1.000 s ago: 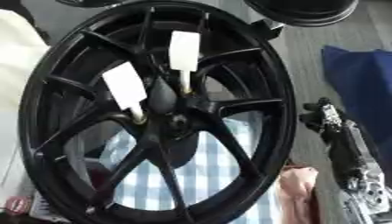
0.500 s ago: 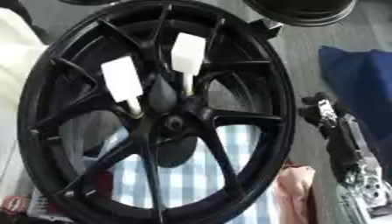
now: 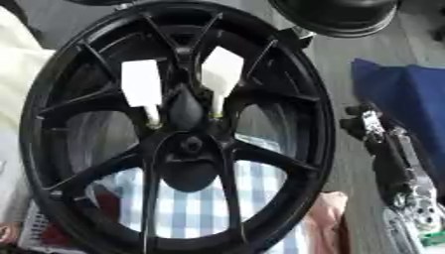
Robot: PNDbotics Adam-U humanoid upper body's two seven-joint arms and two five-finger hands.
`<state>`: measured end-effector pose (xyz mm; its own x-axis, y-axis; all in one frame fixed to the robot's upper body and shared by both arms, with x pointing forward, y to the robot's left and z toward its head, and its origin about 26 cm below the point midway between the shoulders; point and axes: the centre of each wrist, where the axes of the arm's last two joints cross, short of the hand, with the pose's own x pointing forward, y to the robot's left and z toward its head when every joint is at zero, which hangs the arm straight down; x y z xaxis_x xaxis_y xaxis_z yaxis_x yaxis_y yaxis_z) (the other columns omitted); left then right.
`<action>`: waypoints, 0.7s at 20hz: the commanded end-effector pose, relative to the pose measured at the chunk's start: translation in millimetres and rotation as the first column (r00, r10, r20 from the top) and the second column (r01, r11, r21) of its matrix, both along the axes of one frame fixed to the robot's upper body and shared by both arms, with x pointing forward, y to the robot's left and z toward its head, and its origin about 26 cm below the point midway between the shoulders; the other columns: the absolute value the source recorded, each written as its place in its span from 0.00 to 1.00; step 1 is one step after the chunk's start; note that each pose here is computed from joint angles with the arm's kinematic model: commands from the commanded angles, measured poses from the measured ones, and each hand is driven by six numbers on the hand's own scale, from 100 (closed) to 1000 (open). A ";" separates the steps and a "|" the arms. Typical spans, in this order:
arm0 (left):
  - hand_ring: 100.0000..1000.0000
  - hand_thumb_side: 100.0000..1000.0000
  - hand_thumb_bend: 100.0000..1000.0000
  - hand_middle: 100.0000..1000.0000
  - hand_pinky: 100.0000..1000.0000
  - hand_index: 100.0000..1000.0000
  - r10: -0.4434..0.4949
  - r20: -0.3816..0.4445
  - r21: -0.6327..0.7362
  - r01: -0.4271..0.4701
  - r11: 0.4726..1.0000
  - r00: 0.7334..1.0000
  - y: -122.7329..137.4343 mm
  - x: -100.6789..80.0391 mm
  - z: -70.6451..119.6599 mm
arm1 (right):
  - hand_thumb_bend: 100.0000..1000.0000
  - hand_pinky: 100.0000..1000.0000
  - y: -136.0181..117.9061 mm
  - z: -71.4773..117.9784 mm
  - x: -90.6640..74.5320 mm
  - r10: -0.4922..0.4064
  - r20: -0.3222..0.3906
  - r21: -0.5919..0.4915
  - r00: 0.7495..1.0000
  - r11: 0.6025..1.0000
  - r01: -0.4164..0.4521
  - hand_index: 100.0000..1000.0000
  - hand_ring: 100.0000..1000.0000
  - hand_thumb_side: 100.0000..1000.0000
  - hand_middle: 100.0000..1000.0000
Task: Pull the pin out of the wheel hub.
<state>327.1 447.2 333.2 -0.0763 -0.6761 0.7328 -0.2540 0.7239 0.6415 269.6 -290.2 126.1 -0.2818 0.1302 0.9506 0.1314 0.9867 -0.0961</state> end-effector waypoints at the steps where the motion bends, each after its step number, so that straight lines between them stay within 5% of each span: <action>1: 0.76 0.79 0.00 0.72 0.67 0.79 -0.022 0.090 0.002 0.022 1.000 0.996 -3.8 -8.5 17.3 | 0.00 0.85 -2.0 8.1 -2.5 0.000 0.030 -0.007 1.000 1.000 0.000 0.66 0.74 0.70 0.47; 10: 0.67 0.75 0.00 0.60 0.60 0.72 -0.088 0.201 -0.044 0.099 0.994 0.976 -26.0 -13.7 23.6 | 0.00 0.85 -1.3 7.9 -2.4 0.004 0.028 -0.004 1.000 1.000 -0.004 0.66 0.74 0.70 0.47; 14: 0.64 0.73 0.00 0.57 0.57 0.71 -0.155 0.340 -0.106 0.201 0.974 0.928 -52.9 -20.3 19.0 | 0.00 0.85 -1.0 9.3 -1.6 0.009 0.037 -0.002 0.999 1.000 -0.009 0.66 0.74 0.68 0.47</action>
<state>315.2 399.3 339.7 -0.3787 -0.5355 0.7549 -0.2714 0.8440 0.4626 269.8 -290.2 126.4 -0.2849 0.1213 0.9509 0.1280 0.9879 -0.0877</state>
